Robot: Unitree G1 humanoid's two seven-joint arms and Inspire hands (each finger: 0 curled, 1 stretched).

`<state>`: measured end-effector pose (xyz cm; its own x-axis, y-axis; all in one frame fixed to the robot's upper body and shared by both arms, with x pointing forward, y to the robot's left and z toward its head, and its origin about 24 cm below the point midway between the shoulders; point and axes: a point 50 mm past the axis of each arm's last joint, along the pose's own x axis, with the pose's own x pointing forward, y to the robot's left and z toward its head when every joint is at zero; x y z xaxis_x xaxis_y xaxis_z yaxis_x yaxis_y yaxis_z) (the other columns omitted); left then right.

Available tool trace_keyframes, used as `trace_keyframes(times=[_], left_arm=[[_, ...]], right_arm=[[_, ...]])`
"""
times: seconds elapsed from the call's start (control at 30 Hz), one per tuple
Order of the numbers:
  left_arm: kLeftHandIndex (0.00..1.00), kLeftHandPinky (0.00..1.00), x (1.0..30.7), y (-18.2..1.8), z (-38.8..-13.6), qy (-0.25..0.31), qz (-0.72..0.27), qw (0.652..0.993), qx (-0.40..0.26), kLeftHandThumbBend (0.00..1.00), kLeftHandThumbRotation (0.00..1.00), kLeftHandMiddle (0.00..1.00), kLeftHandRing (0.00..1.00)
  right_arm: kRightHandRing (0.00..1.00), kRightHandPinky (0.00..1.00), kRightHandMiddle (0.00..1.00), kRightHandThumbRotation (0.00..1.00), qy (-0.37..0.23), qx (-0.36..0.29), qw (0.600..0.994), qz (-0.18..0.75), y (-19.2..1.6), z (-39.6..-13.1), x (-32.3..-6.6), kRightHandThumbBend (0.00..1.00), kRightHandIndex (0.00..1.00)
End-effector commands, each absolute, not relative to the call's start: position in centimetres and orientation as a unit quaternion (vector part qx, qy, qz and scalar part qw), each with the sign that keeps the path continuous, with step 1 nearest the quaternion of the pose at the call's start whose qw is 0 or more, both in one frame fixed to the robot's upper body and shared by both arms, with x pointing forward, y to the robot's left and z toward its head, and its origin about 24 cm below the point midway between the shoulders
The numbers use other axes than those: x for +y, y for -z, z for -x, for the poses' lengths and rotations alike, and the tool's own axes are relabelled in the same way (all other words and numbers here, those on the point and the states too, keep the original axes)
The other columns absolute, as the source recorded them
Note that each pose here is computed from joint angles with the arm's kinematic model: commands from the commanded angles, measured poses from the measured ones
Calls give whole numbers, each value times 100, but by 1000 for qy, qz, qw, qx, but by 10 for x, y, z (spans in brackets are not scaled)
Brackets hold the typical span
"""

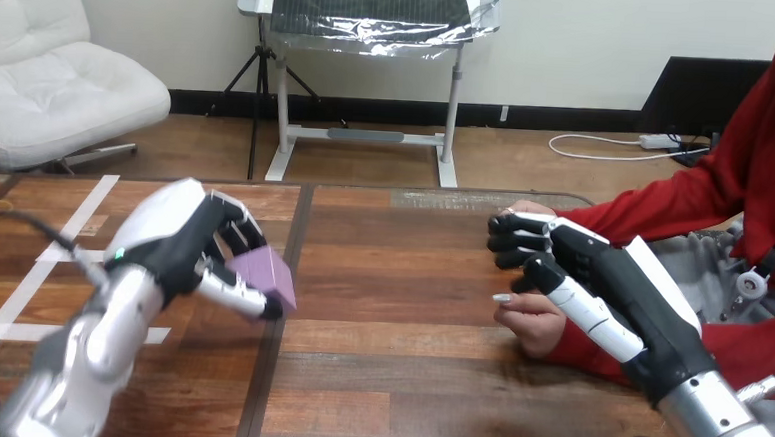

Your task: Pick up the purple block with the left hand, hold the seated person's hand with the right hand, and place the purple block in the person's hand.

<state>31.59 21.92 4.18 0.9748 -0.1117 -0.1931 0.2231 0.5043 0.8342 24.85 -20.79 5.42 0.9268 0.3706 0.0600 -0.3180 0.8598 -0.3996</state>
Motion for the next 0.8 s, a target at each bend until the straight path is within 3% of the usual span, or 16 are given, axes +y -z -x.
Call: trace_keyframes(times=[0.0, 0.33, 0.77], left_arm=[[43, 34, 213, -137, -302, 8, -425, 894, -146, 65, 0, 42, 37], [42, 31, 221, -133, -292, -19, -405, 902, -149, 66, 0, 41, 34], [42, 35, 232, -122, -294, -48, -396, 907, -137, 66, 0, 42, 38]], right_arm=[[75, 63, 78, 84, -124, -196, 923, 306, -127, -304, -232, 74, 79], [79, 66, 82, 74, -123, -167, 904, 374, -129, -314, -243, 76, 82], [79, 64, 82, 62, -129, -155, 890, 410, -130, -322, -252, 81, 82]])
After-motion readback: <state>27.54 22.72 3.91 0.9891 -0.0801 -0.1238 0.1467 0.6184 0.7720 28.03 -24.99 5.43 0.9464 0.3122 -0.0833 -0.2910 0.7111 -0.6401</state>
